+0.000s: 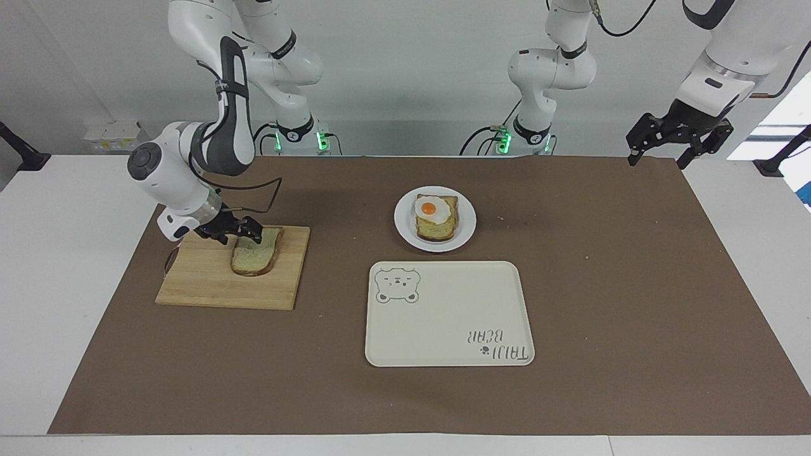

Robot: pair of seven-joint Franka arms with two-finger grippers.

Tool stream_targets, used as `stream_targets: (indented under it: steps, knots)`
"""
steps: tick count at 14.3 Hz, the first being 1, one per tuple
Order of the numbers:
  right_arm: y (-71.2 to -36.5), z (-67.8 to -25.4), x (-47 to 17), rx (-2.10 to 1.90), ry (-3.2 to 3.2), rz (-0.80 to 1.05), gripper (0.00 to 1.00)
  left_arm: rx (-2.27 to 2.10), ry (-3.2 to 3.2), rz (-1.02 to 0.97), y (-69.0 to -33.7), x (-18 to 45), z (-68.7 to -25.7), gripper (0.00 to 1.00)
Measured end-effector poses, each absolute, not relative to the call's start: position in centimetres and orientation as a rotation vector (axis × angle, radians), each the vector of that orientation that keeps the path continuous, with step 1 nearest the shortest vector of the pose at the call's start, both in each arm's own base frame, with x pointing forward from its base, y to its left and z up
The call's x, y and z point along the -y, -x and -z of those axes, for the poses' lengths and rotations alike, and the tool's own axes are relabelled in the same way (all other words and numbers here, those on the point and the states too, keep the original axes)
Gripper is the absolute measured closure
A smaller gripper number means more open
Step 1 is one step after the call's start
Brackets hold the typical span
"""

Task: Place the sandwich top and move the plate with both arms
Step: 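Reach the right gripper to the bread slice on the wooden board, then grasp the bread slice with the right gripper and lift it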

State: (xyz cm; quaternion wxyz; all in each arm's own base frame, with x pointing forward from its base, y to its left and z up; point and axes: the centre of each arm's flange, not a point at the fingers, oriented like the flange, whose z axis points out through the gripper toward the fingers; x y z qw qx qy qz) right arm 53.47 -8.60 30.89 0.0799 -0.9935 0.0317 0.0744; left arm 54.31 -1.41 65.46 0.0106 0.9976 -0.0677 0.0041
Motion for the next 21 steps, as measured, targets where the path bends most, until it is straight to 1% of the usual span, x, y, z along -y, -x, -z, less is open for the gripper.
stream_targets:
  steps: [2,3,4,5,7,8,9,14,16,17,21]
  knots:
    - [-53.36,-30.51,8.46,-0.114,2.950,-0.227,0.00,0.211,-3.113,-0.013,-54.31,1.41,-65.46,0.00]
    - [-53.35,-30.41,8.41,-0.122,2.940,-0.226,0.04,0.211,-3.113,-0.013,-54.31,1.41,-65.46,0.00]
    - [-53.36,-30.38,8.38,-0.126,2.935,-0.225,0.05,0.211,-3.113,-0.013,-54.31,1.41,-65.46,0.00]
    - [-53.36,-30.38,8.38,-0.126,2.934,-0.225,0.13,0.211,-3.113,-0.013,-54.31,1.41,-65.46,0.00]
    - [-53.39,-30.42,8.33,-0.127,2.933,-0.223,0.35,0.211,-3.113,-0.013,-54.31,1.41,-65.46,0.00]
    - [-53.42,-30.55,8.38,-0.128,2.934,-0.219,0.45,0.211,-3.113,-0.013,-54.31,1.41,-65.46,0.00]
    - [-53.41,-30.64,8.53,-0.131,2.934,-0.216,0.53,0.211,-3.113,-0.013,-54.31,1.41,-65.46,0.00]
    - [-53.36,-30.68,8.99,-0.144,2.933,-0.213,0.67,0.211,-3.113,-0.013,-54.31,1.41,-65.46,0.00]
    - [-53.40,-30.72,8.99,-0.144,2.934,-0.211,0.79,0.211,-3.113,-0.013,-54.31,1.41,-65.46,0.00]
    - [-53.41,-30.74,8.99,-0.144,2.934,-0.211,0.88,0.211,-3.113,-0.013,-54.31,1.41,-65.46,0.00]
    - [-53.47,-30.81,8.96,-0.137,2.934,-0.210,0.89,0.211,-3.113,-0.013,-54.31,1.41,-65.46,0.00]
